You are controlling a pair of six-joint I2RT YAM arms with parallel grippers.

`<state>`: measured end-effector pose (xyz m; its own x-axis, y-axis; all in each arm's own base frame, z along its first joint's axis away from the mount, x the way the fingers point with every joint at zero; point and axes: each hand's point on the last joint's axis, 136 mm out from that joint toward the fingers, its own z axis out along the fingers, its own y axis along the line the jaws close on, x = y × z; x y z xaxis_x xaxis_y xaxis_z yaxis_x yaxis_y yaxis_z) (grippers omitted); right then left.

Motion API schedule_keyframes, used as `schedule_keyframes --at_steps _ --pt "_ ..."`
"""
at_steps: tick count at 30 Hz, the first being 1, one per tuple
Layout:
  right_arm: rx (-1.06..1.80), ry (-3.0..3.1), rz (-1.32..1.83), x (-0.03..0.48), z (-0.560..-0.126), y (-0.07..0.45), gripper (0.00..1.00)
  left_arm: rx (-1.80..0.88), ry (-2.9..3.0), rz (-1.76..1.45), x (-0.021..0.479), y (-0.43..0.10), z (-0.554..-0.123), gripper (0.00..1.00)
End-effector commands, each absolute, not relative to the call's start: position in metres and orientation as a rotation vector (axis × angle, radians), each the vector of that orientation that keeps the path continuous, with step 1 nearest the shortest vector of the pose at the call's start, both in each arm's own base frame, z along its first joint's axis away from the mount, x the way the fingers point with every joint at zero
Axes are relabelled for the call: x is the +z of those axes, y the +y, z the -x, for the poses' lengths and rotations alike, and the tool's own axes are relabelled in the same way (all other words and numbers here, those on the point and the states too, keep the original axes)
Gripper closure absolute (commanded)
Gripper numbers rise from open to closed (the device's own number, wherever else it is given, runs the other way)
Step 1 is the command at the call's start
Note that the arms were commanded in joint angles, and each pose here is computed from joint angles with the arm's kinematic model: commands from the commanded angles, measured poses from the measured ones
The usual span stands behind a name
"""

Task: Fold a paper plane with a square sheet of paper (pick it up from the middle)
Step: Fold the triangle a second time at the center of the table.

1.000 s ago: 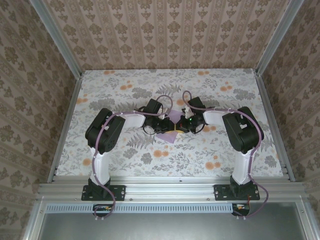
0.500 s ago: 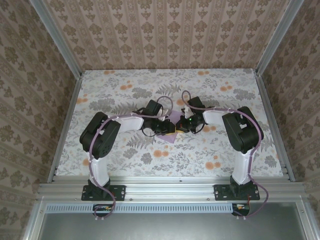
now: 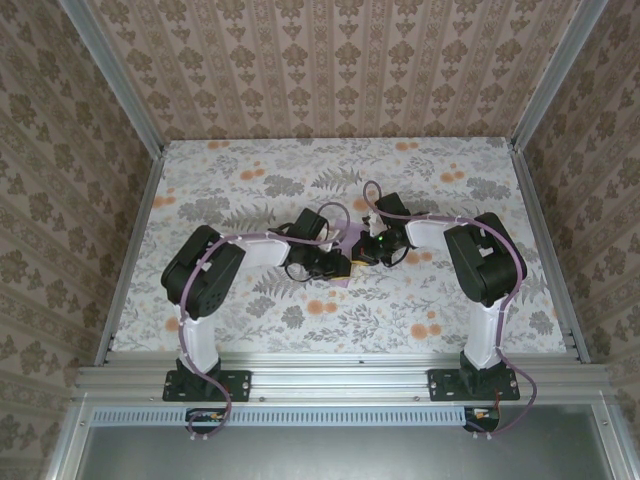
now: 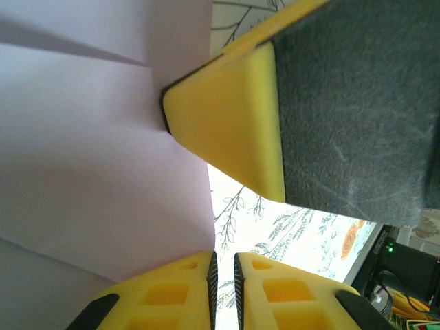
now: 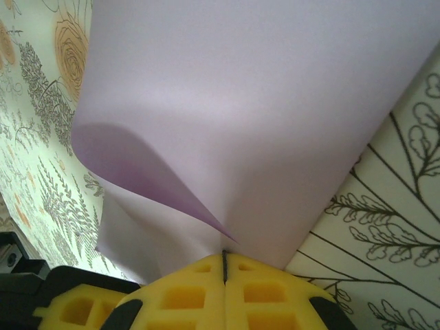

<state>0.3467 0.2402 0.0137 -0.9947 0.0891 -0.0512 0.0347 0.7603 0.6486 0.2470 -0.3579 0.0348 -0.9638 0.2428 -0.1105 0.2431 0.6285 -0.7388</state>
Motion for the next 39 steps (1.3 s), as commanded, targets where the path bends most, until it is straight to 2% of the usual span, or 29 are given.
schedule_keyframes --at_steps 1,17,23,31,39 --pt "0.897 2.986 -0.137 -0.017 -0.335 0.224 0.97 -1.251 2.879 -0.496 0.021 -0.355 -0.231 0.82" --pt "0.84 3.003 -0.138 -0.019 -0.334 0.218 0.97 -1.161 2.969 -0.537 0.0 -0.337 -0.206 0.82" --pt "0.829 3.01 -0.135 -0.021 -0.335 0.217 0.97 -1.261 2.931 -0.572 0.02 -0.346 -0.198 0.82" --pt "0.848 3.009 -0.125 -0.022 -0.332 0.219 0.97 -1.393 2.746 -0.562 0.08 -0.362 -0.233 0.82" --pt "0.869 2.995 -0.124 -0.019 -0.333 0.221 0.97 -1.327 2.722 -0.461 0.071 -0.354 -0.281 0.82"
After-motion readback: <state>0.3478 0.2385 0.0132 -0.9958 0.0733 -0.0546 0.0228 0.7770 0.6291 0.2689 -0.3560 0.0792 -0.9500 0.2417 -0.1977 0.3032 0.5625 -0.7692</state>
